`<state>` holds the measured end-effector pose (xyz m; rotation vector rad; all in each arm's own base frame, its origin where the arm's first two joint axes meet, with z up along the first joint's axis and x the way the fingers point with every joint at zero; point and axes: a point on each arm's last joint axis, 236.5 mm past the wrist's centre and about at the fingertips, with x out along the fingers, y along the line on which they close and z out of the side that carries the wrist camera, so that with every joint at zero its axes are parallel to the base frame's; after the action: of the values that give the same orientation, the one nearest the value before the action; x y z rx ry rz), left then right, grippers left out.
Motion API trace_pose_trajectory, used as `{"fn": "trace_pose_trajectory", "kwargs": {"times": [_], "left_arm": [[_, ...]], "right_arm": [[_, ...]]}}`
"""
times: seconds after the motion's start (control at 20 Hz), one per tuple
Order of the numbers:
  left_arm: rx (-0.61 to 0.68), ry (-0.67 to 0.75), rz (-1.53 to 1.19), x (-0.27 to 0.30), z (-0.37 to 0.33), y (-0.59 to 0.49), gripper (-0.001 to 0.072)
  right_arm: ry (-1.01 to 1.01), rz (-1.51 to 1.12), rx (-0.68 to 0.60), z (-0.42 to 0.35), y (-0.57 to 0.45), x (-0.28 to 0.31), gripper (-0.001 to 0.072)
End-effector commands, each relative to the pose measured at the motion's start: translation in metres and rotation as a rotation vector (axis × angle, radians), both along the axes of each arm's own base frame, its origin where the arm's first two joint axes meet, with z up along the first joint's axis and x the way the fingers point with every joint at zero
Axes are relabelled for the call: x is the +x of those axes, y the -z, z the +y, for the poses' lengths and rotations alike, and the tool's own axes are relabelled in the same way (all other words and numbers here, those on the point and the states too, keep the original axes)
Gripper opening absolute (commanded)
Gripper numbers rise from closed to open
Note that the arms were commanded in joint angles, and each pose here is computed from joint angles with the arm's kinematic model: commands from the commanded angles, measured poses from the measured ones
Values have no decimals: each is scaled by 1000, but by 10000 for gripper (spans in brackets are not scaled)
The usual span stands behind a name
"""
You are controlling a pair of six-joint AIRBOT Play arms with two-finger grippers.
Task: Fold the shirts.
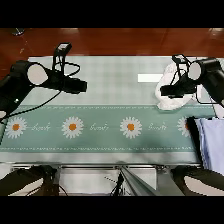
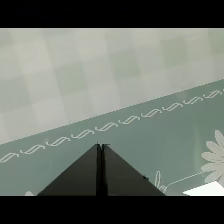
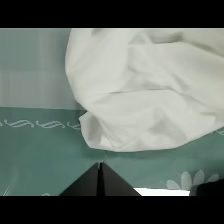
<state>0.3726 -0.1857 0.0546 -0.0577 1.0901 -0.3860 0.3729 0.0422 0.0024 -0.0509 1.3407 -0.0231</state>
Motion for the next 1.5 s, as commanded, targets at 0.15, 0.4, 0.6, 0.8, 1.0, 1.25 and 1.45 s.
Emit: {"fn": "trace_pose_trajectory", "kwargs": {"times": [0.15,0.4,0.6,0.8,1.0,1.25,1.45], "left_arm": [[1,1,0,0,0,0,27],[1,1,0,0,0,0,27],[1,1,0,0,0,0,27],[-15,-9,-43,10,-3,-4,27],[-51,-31,-136,32,-8,-16,27],[-84,-62,-244,58,-9,-27,688],[-73,-110,-263,73,12,-25,703]], "right_arm": [[-1,1,0,0,0,0,26],[-1,1,0,0,0,0,26],[-1,1,0,1,0,0,26],[-9,-88,15,4,-5,20,26],[-14,-148,27,7,-10,34,26],[-52,-466,-112,-22,-46,102,622],[173,-534,-97,-95,-46,137,621]]}}
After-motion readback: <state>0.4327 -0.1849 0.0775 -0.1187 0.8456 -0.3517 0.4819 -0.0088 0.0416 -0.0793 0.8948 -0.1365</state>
